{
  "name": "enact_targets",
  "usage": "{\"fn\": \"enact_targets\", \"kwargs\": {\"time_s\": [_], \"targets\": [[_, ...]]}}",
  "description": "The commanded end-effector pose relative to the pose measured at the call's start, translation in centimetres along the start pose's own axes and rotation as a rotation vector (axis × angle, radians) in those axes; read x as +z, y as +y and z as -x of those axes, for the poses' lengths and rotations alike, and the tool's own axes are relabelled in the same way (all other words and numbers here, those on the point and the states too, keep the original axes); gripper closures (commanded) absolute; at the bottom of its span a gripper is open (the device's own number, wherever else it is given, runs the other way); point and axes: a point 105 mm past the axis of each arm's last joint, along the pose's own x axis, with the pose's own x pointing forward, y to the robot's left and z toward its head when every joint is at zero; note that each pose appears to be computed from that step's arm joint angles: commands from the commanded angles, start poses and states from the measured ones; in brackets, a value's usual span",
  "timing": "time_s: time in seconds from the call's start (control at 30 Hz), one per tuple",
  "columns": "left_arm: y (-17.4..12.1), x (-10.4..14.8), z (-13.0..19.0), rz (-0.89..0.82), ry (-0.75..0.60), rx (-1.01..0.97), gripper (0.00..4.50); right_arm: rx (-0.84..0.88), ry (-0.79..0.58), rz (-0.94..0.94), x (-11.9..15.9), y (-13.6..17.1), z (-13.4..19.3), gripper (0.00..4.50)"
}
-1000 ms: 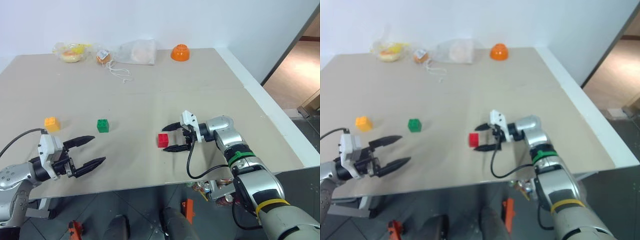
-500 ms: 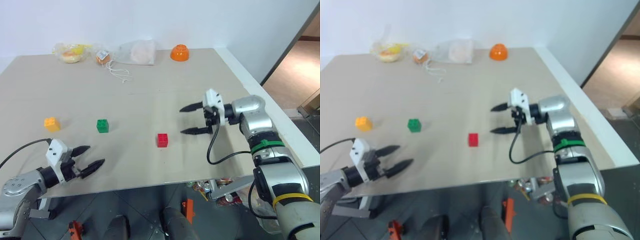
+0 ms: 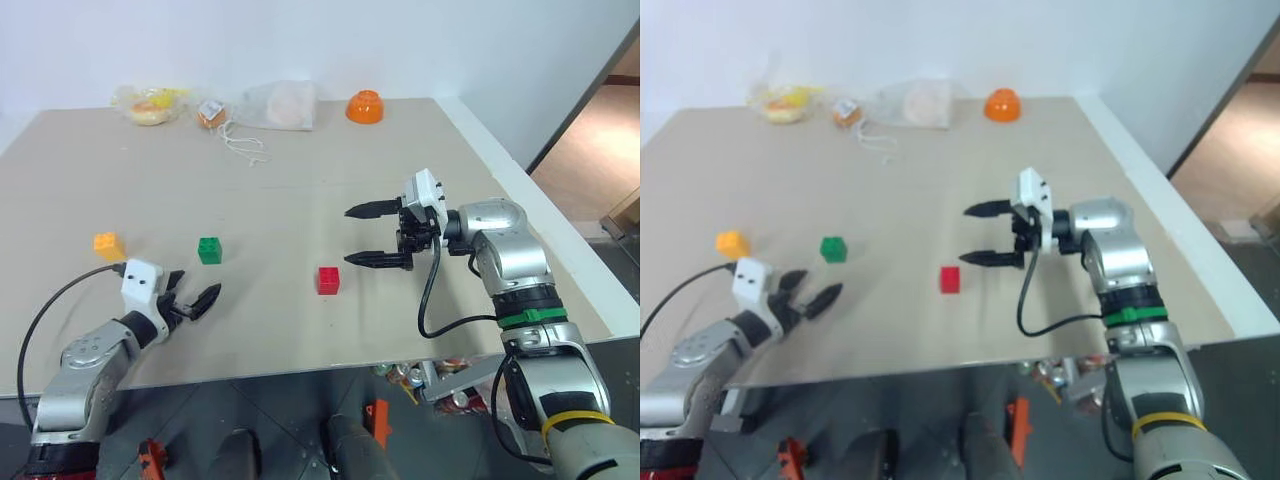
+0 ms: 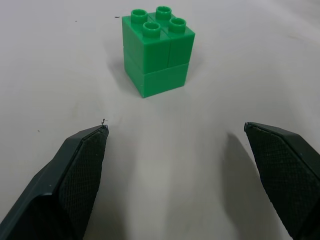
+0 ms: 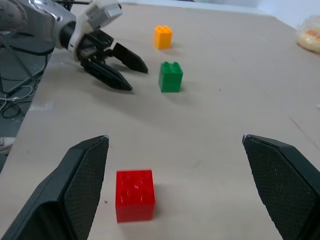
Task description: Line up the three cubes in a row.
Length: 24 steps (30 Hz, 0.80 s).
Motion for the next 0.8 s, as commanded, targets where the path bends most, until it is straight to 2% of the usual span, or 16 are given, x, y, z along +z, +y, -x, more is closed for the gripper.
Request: {"fn": "enact_targets", "kwargs": {"time_s": [0.03, 0.3, 0.67, 0.8], "targets": [[0.0, 0.3, -1.0, -0.001, -0.006, 0.021, 0.00, -0.021, -0.040, 0.042, 1.6, -0.2, 0.5, 0.05], [0.8, 1.6, -3.6, 0.027, -0.039, 0.113, 0.00, -0.033, -0.037, 0.035, 1.5, -0.1, 0.5, 0.05], [-0.9, 2.8, -5.7, -0.006, -0.045, 0.072, 0.00, -0.037, -0.038, 0.039, 1.5, -0.3, 0.4, 0.05], [-0.3, 2.7, -5.6, -0.009, -0.039, 0.109, 1.11, -0.044, -0.034, 0.037, 1.4, -0.4, 0.4, 0.00]]}}
